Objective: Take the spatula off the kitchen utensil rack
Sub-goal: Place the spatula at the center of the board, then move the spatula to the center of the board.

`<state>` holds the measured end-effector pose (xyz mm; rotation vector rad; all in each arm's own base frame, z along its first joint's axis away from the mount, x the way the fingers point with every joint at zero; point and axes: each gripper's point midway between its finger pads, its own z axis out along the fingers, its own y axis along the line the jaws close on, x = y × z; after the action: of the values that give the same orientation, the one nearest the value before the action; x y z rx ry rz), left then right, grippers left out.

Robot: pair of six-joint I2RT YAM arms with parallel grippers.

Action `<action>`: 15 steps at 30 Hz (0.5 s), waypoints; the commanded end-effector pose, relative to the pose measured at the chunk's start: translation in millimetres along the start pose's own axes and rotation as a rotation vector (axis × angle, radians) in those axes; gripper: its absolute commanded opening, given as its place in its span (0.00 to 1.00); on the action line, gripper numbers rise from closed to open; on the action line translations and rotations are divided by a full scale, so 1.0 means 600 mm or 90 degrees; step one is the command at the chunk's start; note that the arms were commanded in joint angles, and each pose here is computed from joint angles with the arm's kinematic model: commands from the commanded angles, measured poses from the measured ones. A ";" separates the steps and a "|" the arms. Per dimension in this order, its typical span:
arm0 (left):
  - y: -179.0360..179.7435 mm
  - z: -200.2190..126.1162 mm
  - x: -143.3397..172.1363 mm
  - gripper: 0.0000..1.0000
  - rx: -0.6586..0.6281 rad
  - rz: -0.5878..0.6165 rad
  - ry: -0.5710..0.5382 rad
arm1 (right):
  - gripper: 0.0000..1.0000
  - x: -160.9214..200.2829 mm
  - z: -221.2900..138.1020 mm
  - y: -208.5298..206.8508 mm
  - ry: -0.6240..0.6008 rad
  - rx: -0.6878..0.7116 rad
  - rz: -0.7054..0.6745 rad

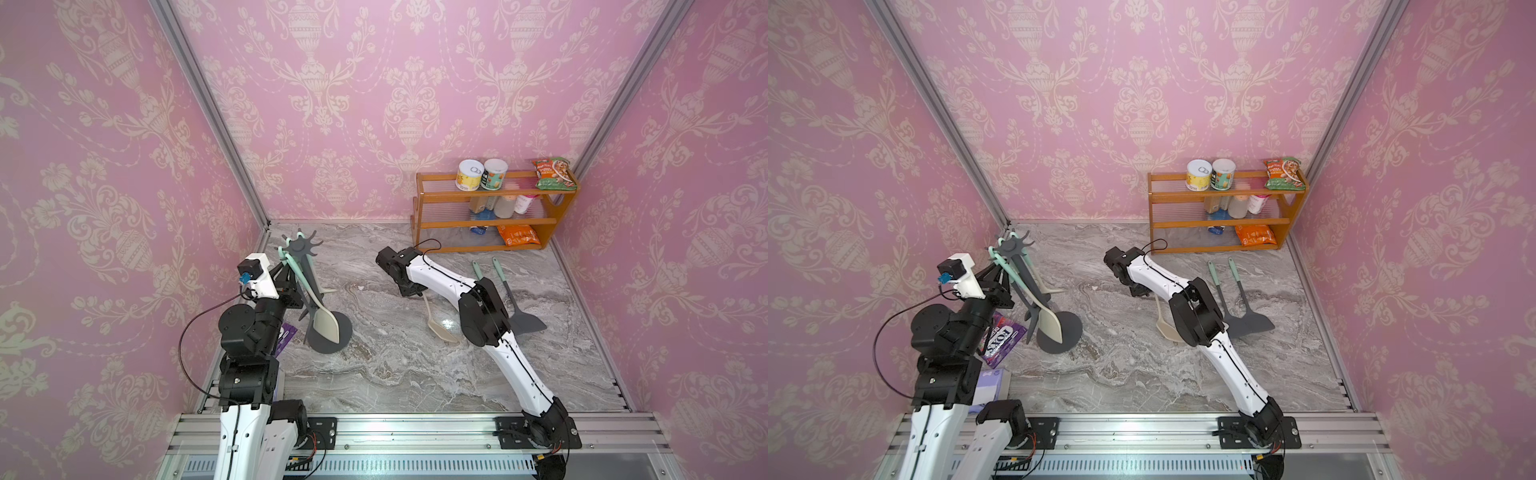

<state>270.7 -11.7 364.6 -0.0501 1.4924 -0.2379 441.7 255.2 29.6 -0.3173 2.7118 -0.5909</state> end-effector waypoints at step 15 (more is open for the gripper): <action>0.006 0.006 0.024 0.00 -0.007 -0.027 0.029 | 0.30 0.036 0.031 0.031 0.058 -0.215 0.089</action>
<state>270.8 -11.7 364.4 -0.0502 1.4932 -0.2380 443.1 255.6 26.4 -0.1847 2.7863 -0.2106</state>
